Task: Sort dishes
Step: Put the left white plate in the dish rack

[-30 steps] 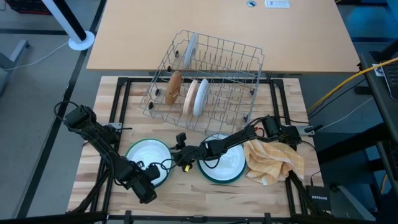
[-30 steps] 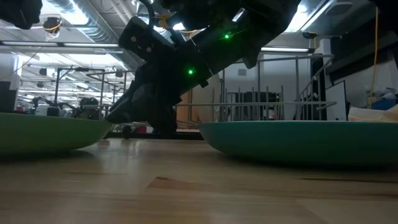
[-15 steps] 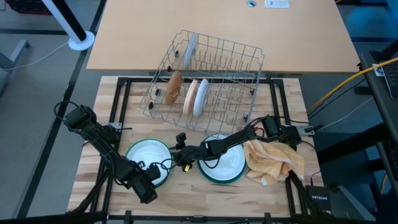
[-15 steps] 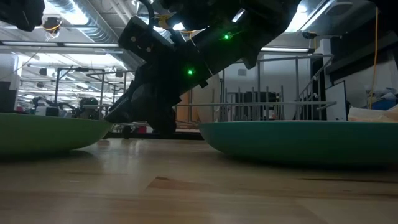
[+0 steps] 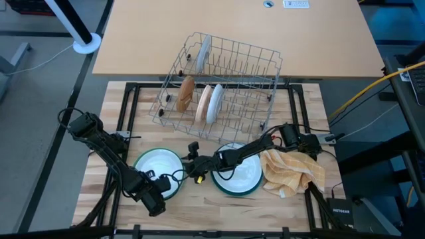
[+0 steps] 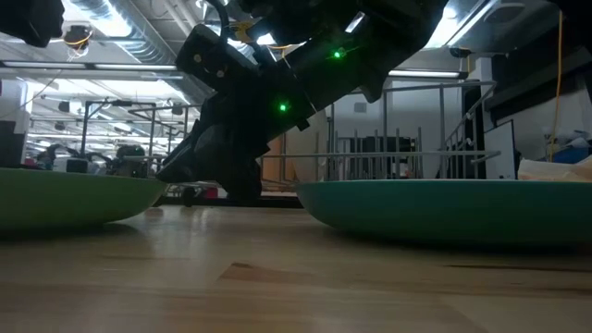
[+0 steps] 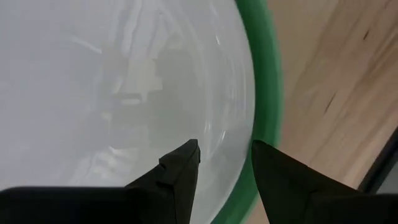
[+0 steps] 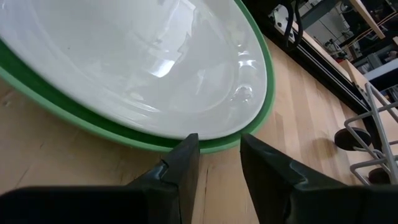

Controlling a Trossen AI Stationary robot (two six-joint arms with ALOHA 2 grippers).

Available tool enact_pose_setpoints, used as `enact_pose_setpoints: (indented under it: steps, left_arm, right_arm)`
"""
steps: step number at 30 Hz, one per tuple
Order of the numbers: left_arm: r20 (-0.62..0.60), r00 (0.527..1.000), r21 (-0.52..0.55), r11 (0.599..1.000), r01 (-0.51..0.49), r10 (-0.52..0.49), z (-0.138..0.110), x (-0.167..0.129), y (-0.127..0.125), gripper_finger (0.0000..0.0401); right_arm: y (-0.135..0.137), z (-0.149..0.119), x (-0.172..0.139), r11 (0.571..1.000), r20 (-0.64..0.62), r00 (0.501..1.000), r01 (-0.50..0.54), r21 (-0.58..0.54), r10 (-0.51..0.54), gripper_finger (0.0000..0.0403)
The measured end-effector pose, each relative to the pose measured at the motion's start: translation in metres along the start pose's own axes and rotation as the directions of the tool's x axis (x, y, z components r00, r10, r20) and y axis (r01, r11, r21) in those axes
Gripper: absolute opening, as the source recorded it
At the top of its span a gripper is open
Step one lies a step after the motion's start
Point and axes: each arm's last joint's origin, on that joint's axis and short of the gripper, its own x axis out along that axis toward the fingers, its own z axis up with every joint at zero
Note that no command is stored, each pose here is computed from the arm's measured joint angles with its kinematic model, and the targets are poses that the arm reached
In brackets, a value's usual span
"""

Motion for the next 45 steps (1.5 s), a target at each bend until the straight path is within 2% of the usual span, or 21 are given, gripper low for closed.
enact_pose_setpoints:
  steps: [4, 10, 24, 29, 38, 41, 45]
  left_arm:
    - [-0.002, 1.0, -0.007, 1.0, -0.006, 0.006, 0.0, 0.0, 0.001, 0.0143]
    - [0.012, 0.999, -0.006, 0.999, 0.036, -0.036, 0.0, 0.0, -0.004, 0.0143]
    - [-0.011, 0.999, -0.023, 0.999, -0.033, 0.033, -0.005, 0.018, -0.006, 0.0143]
    - [-0.02, 0.997, -0.071, 0.995, -0.07, 0.068, -0.006, 0.019, -0.003, 0.0143]
    - [-0.013, 0.998, -0.117, 0.992, -0.055, 0.054, -0.005, 0.02, -0.004, 0.0141]
    - [-0.01, 0.999, -0.121, 0.991, -0.047, 0.047, -0.005, 0.02, -0.005, 0.0118]
    - [-0.002, 0.999, -0.165, 0.986, -0.033, 0.033, -0.004, 0.016, -0.005, 0.0057]
  right_arm:
    - [0.0, 0.0, 0.0, 1.0, 0.0, 1.0, 0.0, 0.0, 0.0, 0.0127]
    - [0.0, 0.0, 0.0, 1.0, 0.0, 1.0, 0.001, 0.0, -0.001, 0.0127]
    - [0.0, 0.0, 0.0, 1.0, 0.0, 1.0, 0.004, 0.001, -0.004, 0.0127]
    - [0.0, 0.0, 0.0, 1.0, -0.001, 1.0, 0.003, 0.001, -0.003, 0.0127]
    - [0.0, 0.0, 0.0, 1.0, 0.003, 1.0, 0.005, 0.002, -0.005, 0.0127]
    - [0.0, 0.001, 0.0, 1.0, 0.003, 1.0, 0.005, 0.002, -0.005, 0.0127]
    - [0.004, 0.003, -0.002, 1.0, 0.003, 1.0, 0.017, -0.002, -0.017, 0.0127]
